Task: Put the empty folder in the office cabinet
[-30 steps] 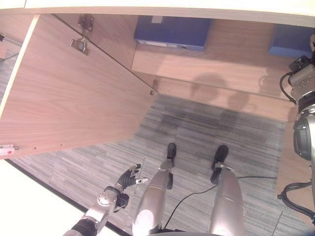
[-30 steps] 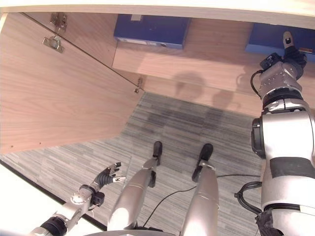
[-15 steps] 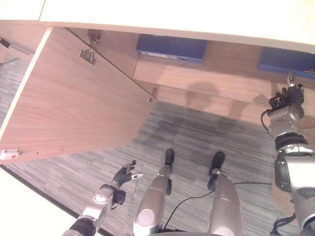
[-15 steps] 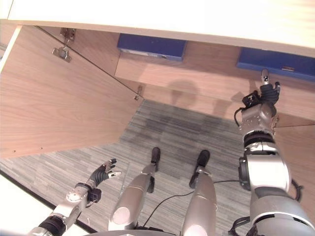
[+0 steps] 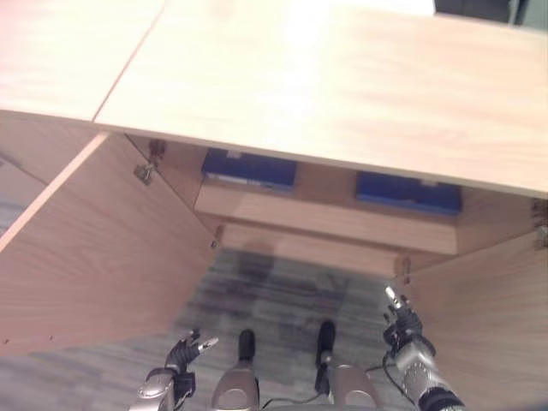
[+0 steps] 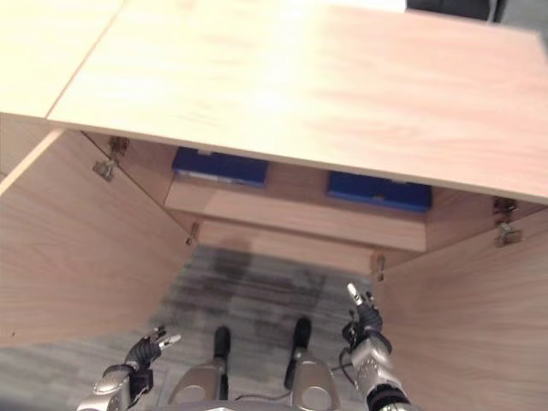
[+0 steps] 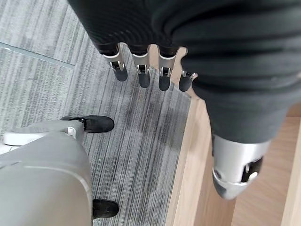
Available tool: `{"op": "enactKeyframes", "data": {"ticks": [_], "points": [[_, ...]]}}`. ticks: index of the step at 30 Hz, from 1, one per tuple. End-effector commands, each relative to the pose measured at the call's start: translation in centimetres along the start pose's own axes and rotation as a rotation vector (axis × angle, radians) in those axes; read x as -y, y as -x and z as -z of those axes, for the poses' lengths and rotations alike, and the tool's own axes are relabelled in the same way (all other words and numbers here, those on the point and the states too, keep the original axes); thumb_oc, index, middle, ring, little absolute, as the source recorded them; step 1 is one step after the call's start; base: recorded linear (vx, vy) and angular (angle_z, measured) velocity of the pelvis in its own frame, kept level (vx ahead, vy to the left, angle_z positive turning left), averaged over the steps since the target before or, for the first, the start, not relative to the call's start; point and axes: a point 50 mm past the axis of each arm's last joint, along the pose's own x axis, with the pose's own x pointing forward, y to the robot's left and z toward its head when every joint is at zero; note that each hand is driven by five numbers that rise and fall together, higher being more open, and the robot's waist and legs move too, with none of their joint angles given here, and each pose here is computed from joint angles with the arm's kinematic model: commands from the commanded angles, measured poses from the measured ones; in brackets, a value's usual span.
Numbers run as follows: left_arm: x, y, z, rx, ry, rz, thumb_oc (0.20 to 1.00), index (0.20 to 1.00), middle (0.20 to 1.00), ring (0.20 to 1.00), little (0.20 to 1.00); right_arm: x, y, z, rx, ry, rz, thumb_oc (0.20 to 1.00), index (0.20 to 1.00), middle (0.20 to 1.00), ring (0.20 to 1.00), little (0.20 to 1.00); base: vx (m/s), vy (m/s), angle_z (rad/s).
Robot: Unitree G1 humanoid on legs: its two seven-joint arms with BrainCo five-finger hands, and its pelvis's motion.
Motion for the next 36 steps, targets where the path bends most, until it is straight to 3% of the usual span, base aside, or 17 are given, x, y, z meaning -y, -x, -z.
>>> {"op": "enactKeyframes", "data": {"ticks": [1, 8, 20, 36], "points": [[-0.4, 0.0, 0.0, 0.001, -0.042, -0.007, 1.000, 1.000, 1.000, 1.000, 1.000, -1.9, -1.0, -3.3, 0.091, 0.204, -0.133, 1.000, 1.000, 1.000, 1.000, 1.000, 0.04, 0.041, -0.16], [-0.3, 0.3, 2.1, -0.093, -0.073, -0.037, 1.000, 1.000, 1.000, 1.000, 1.000, -0.7, 0.1, 0.9, -0.074, 0.403, -0.163, 1.000, 1.000, 1.000, 1.000, 1.000, 0.03, 0.057, -0.10], [0.6, 0.4, 3.4, -0.157, -0.171, -0.023, 1.000, 1.000, 1.000, 1.000, 1.000, 2.5, 1.8, 5.0, -0.260, 0.490, -0.091, 1.000, 1.000, 1.000, 1.000, 1.000, 0.02, 0.022, 0.01], [2.2, -0.9, 0.9, -0.082, -0.164, -0.036, 1.000, 1.000, 1.000, 1.000, 1.000, 1.2, 0.9, 3.9, -0.200, 0.487, -0.091, 1.000, 1.000, 1.000, 1.000, 1.000, -0.04, -0.047, 0.33]]}}
